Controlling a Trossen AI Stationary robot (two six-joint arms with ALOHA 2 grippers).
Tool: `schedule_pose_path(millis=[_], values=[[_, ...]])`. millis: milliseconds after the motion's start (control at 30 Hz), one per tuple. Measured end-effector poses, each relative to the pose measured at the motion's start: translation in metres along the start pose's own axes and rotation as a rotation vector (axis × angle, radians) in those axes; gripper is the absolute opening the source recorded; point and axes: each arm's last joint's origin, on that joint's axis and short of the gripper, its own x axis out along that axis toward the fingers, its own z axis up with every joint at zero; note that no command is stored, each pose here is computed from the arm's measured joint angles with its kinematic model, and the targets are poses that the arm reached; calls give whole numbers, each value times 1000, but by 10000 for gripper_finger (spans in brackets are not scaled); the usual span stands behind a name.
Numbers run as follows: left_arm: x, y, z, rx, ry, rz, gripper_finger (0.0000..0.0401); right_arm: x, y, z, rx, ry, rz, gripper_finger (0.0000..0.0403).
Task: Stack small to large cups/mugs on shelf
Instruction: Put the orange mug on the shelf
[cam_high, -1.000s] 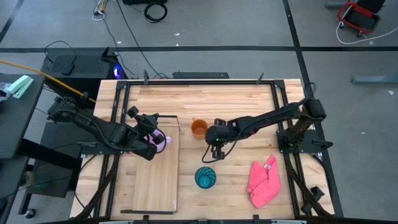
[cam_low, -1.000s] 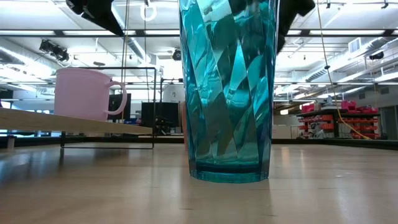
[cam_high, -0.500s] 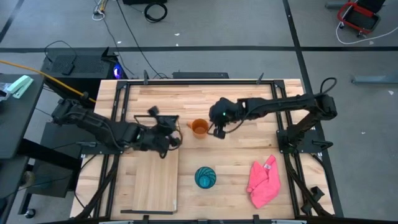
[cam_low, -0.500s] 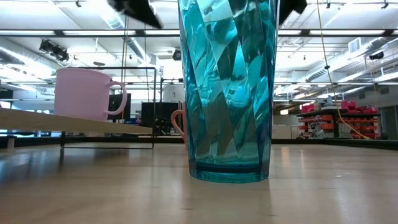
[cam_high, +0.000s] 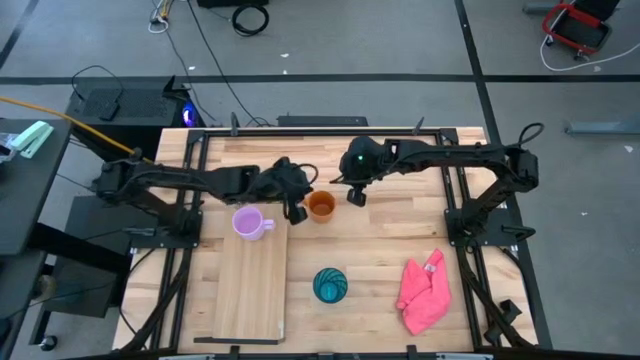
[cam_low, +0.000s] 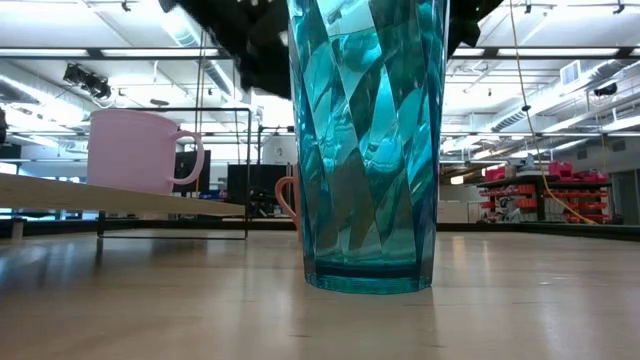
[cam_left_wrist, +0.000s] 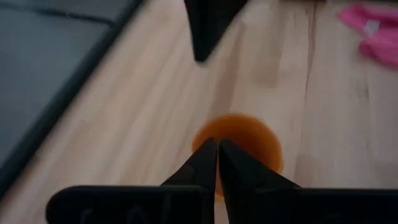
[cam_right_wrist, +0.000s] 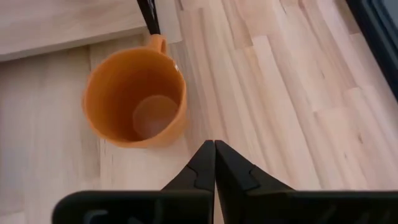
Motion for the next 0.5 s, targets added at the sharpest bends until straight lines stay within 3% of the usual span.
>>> schedule_pose_path(millis=[267,500], values=[[33,8,-10,-47,98,-72,41,-1,-13,-1,37,-4,69,33],[31,11,-2,-48,86,-70,42,7,-14,-1,64,10,104,66]])
